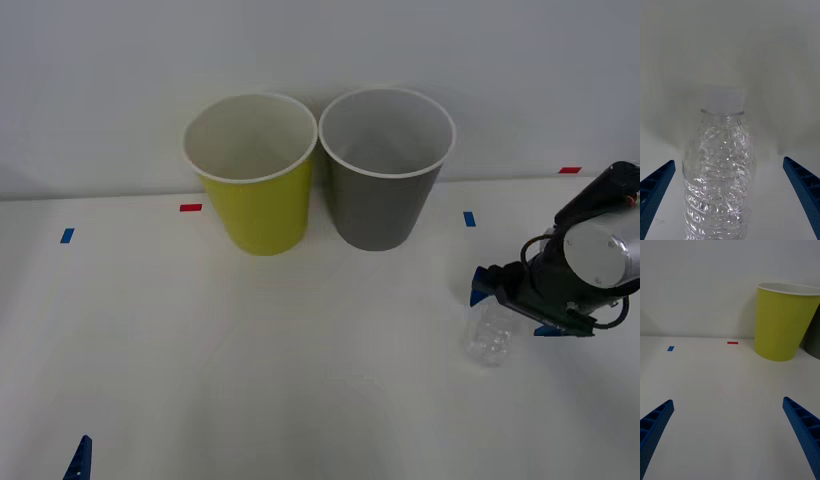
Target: Put cans in the gray bin and PET bottles in the light green bin.
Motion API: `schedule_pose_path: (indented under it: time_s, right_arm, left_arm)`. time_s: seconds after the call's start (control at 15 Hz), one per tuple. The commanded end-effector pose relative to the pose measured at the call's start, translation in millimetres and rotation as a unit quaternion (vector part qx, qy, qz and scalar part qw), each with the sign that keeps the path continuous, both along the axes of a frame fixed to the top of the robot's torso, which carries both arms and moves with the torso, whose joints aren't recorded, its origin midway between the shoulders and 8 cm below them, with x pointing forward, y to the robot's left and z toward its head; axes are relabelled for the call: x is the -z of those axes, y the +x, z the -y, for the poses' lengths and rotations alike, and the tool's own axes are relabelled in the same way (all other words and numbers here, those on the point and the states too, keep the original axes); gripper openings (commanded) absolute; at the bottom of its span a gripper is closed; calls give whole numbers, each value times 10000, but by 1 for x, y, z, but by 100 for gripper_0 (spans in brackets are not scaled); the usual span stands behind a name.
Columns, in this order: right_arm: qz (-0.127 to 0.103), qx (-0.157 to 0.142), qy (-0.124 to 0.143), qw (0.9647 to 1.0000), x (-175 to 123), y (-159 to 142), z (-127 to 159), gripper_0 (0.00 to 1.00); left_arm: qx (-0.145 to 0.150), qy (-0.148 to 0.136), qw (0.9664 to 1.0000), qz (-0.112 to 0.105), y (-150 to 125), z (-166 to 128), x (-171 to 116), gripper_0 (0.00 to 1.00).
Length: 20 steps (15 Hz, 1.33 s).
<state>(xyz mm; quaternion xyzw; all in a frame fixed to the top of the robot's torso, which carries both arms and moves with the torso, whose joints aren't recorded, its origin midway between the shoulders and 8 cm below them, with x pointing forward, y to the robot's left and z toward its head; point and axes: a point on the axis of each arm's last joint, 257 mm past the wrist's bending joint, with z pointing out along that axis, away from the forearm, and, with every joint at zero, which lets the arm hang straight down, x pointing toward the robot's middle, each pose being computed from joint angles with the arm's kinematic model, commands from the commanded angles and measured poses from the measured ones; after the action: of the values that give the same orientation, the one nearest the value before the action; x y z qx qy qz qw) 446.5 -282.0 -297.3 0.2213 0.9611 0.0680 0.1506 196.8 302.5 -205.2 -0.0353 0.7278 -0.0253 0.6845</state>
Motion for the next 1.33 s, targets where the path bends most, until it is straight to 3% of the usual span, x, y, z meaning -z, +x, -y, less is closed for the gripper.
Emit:
schedule_pose_path:
  time_s: [0.07,0.4,0.8,0.87,0.93,1.0,1.07,1.13,1.33]
  right_arm:
    - [-25,56,33,10000,2,-1,-4,100]
    - [-53,126,68,9999,8,-2,-14,100]
    - [-305,243,-17,9992,13,5,-8,100]
    - [-311,266,-21,9992,14,4,-8,87]
    - [-289,243,-62,9993,14,5,-6,68]
    - [-291,237,-83,9993,14,5,-6,45]
    - [-273,235,-92,9993,13,6,-7,12]
    - [-250,224,-129,9994,13,6,-6,5]
    - [-248,190,-148,9994,13,6,-6,2]
  left_arm:
    - [0,0,10000,0,0,0,0,100]
    - [0,0,10000,0,0,0,0,100]
    - [0,0,10000,0,0,0,0,100]
    - [0,0,10000,0,0,0,0,100]
    - [0,0,10000,0,0,0,0,100]
    - [0,0,10000,0,0,0,0,100]
    - [0,0,10000,0,0,0,0,100]
    - [0,0,10000,0,0,0,0,100]
    - [0,0,10000,0,0,0,0,100]
